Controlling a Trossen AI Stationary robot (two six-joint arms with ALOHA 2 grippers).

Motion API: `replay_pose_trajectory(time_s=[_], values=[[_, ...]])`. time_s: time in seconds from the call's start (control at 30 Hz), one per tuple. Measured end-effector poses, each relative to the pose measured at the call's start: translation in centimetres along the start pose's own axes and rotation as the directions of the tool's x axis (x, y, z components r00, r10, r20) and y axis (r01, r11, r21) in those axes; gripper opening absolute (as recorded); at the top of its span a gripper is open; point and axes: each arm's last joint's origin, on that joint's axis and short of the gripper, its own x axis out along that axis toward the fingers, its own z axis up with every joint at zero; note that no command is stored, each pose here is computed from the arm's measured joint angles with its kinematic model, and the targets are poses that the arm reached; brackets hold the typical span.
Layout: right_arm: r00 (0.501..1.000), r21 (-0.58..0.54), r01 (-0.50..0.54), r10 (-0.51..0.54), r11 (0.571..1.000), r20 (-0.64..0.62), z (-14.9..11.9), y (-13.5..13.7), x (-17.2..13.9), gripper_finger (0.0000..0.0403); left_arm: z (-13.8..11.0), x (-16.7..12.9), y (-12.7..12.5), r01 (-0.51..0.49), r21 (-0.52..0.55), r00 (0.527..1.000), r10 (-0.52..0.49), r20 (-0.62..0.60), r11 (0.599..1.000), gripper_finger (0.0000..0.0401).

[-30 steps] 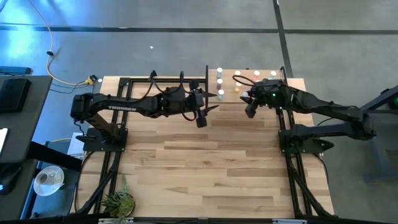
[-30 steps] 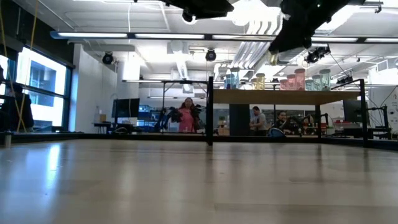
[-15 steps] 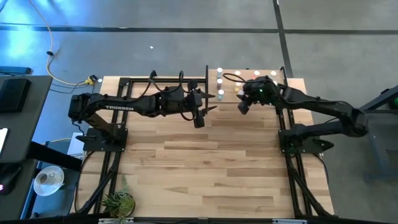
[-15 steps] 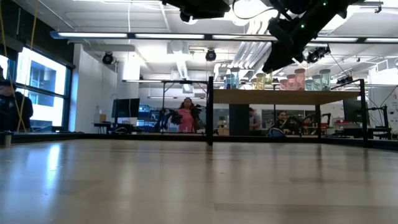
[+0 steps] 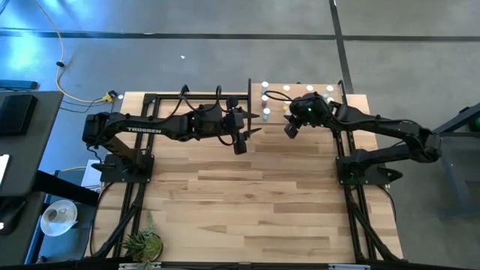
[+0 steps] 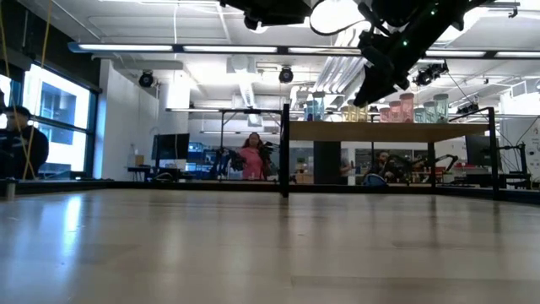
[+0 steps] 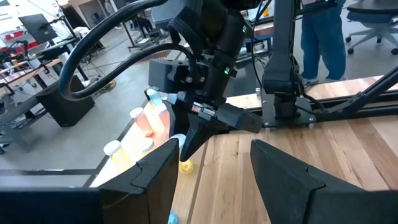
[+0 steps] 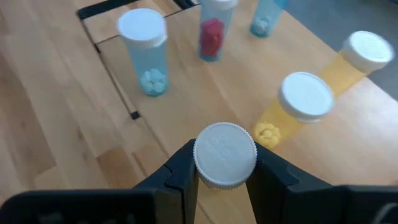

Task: Pick and place medicine bottles onto shelf by color
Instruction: Put the yellow medicine bottle aligned with the other yellow medicine bottle on the shelf

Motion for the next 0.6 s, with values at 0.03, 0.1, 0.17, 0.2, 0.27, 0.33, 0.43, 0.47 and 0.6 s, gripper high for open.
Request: replay_pose_trajectory(time_s=[0.03, 0.1, 0.17, 0.2, 0.27, 0.33, 0.43, 0.47, 0.6], values=[[1.000, 0.000, 0.010, -0.010, 1.000, 0.000, -0.01, -0.03, 0.00, 0.0097, 0.00, 0.00, 0.00, 0.000, 0.000, 1.000, 0.000, 0.000, 1.000, 0.0188], [1.000, 0.000, 0.026, -0.026, 1.000, -0.001, -0.02, -0.08, 0.00, 0.0097, 0.00, 0.00, 0.00, 0.000, 0.000, 1.000, 0.000, 0.000, 1.000, 0.0188], [1.000, 0.000, 0.029, -0.029, 1.000, -0.001, -0.02, -0.08, 0.00, 0.0097, 0.00, 0.01, 0.00, 0.000, 0.000, 1.000, 0.000, 0.000, 1.000, 0.0188], [1.000, 0.000, 0.028, -0.028, 1.000, -0.001, -0.02, -0.08, 0.00, 0.0097, -0.01, 0.01, 0.00, 0.000, 0.000, 1.000, 0.000, 0.000, 1.000, 0.0188], [1.000, 0.000, 0.028, -0.028, 1.000, -0.001, -0.02, -0.08, 0.00, 0.0097, 0.00, 0.00, 0.00, 0.000, 0.000, 1.000, 0.000, 0.000, 1.000, 0.0188], [1.000, 0.000, 0.027, -0.027, 1.000, -0.002, -0.03, -0.08, 0.00, 0.0097, -0.01, 0.01, 0.00, 0.000, 0.000, 1.000, 0.000, 0.000, 1.000, 0.0188], [1.000, 0.000, 0.027, -0.027, 1.000, -0.001, -0.02, -0.08, 0.00, 0.0097, -0.02, 0.01, -0.01, 0.000, 0.000, 1.000, 0.000, -0.001, 1.000, 0.0188], [1.000, 0.000, 0.027, -0.027, 1.000, 0.000, -0.01, -0.08, 0.00, 0.0097, -0.01, 0.00, 0.00, 0.000, 0.000, 1.000, 0.000, 0.000, 1.000, 0.0188], [0.999, 0.000, 0.033, -0.033, 0.999, 0.001, 0.00, -0.10, 0.00, 0.0097, -0.02, 0.01, -0.01, 0.000, 0.000, 1.000, 0.000, -0.001, 1.000, 0.0188]])
